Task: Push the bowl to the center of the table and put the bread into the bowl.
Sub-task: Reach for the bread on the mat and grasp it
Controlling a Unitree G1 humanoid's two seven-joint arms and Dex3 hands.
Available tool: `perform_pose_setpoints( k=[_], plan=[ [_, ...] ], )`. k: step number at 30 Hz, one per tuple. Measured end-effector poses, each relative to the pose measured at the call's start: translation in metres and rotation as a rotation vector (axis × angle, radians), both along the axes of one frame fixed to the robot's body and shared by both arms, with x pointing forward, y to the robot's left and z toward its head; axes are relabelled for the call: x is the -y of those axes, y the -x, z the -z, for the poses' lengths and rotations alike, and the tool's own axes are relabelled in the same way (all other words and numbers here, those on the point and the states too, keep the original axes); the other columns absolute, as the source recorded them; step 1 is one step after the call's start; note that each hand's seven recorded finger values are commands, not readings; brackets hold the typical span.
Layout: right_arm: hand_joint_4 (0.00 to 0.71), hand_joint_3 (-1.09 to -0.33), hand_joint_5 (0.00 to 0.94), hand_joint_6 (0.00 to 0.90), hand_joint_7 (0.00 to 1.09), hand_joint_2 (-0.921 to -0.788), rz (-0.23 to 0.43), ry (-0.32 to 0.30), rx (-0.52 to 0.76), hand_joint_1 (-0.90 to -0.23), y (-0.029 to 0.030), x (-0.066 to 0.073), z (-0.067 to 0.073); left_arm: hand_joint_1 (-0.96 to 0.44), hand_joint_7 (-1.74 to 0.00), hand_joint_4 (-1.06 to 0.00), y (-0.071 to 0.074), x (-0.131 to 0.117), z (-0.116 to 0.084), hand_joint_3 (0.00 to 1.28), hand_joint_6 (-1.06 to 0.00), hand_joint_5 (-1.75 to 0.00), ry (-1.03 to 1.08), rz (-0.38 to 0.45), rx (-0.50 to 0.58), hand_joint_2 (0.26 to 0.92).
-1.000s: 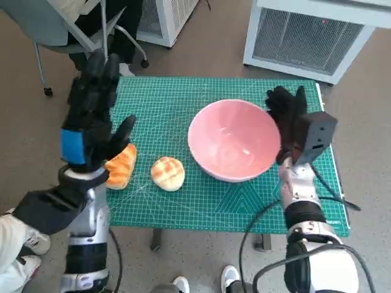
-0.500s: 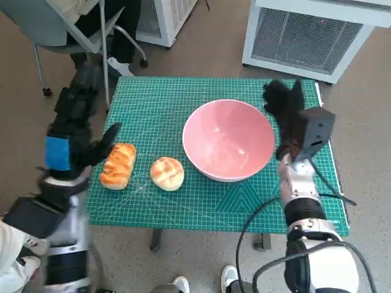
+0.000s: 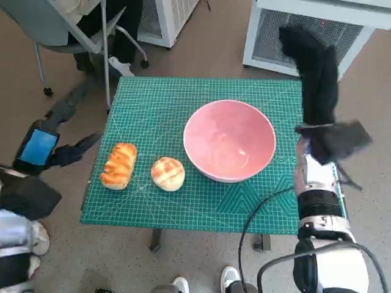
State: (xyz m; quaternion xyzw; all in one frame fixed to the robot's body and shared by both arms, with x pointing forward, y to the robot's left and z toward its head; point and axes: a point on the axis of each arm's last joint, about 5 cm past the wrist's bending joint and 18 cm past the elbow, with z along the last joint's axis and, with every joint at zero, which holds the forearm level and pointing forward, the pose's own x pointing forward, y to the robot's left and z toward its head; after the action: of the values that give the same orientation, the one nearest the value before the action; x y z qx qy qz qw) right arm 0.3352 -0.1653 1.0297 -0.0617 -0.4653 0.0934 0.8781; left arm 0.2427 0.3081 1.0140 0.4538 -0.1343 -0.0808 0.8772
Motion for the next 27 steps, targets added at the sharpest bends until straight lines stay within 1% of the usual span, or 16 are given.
perform_pose_setpoints(
  k=[2, 4, 8, 9, 11, 14, 16, 20, 23, 27],
  plan=[
    [0.284, -0.818, 0.010, 0.056, 0.56, -0.921, -0.020, 0.025, 0.064, -0.546, 0.0039, 0.000, -0.004, -0.46, -0.08, -0.28, -0.002, -0.004, -0.004, 0.20, -0.32, 0.00, -0.054, 0.004, -0.048, 0.921],
    [0.289, -0.814, 0.011, 0.055, 0.57, -0.921, -0.030, 0.042, 0.105, -0.557, 0.0072, 0.001, -0.006, -0.43, -0.07, -0.28, -0.005, -0.007, -0.009, 0.13, -0.32, 0.00, -0.110, 0.012, -0.092, 0.921],
    [0.294, -0.809, 0.012, 0.054, 0.58, -0.921, -0.035, 0.067, 0.147, -0.566, 0.0120, 0.004, -0.007, -0.35, -0.05, -0.27, -0.010, -0.014, -0.016, 0.06, -0.33, 0.00, -0.205, 0.027, -0.158, 0.909],
    [0.295, -0.806, 0.012, 0.055, 0.59, -0.921, -0.033, 0.073, 0.151, -0.567, 0.0130, 0.006, -0.007, -0.28, -0.04, -0.27, -0.011, -0.015, -0.018, 0.04, -0.34, 0.00, -0.230, 0.037, -0.162, 0.883],
    [0.296, -0.801, 0.012, 0.055, 0.60, -0.921, -0.031, 0.079, 0.163, -0.568, 0.0148, 0.008, -0.008, -0.20, -0.04, -0.27, -0.013, -0.016, -0.020, 0.02, -0.34, 0.00, -0.304, 0.068, -0.167, 0.847],
    [0.297, -0.796, 0.012, 0.053, 0.60, -0.921, -0.032, 0.080, 0.173, -0.570, 0.0161, 0.009, -0.009, -0.16, -0.03, -0.27, -0.015, -0.017, -0.023, 0.01, -0.35, 0.00, -0.423, 0.118, -0.157, 0.807],
    [0.297, -0.795, 0.011, 0.052, 0.60, -0.921, -0.034, 0.082, 0.179, -0.572, 0.0165, 0.008, -0.010, -0.17, -0.03, -0.28, -0.017, -0.016, -0.024, 0.00, -0.37, 0.00, -0.511, 0.147, -0.143, 0.786],
    [0.298, -0.794, 0.011, 0.050, 0.61, -0.921, -0.037, 0.085, 0.191, -0.574, 0.0172, 0.008, -0.012, -0.24, -0.03, -0.29, -0.023, -0.011, -0.026, 0.00, -0.38, -0.01, -0.697, 0.214, -0.099, 0.749],
    [0.298, -0.793, 0.010, 0.049, 0.61, -0.921, -0.038, 0.086, 0.194, -0.578, 0.0174, 0.007, -0.013, -0.28, -0.02, -0.29, -0.027, -0.008, -0.027, 0.00, -0.37, 0.00, -0.811, 0.262, -0.064, 0.734],
    [0.298, -0.793, 0.009, 0.047, 0.62, -0.921, -0.038, 0.094, 0.185, -0.577, 0.0177, 0.007, -0.012, -0.30, -0.01, -0.28, -0.034, -0.005, -0.026, 0.00, -0.37, 0.00, -0.936, 0.332, -0.032, 0.723]
  ],
)
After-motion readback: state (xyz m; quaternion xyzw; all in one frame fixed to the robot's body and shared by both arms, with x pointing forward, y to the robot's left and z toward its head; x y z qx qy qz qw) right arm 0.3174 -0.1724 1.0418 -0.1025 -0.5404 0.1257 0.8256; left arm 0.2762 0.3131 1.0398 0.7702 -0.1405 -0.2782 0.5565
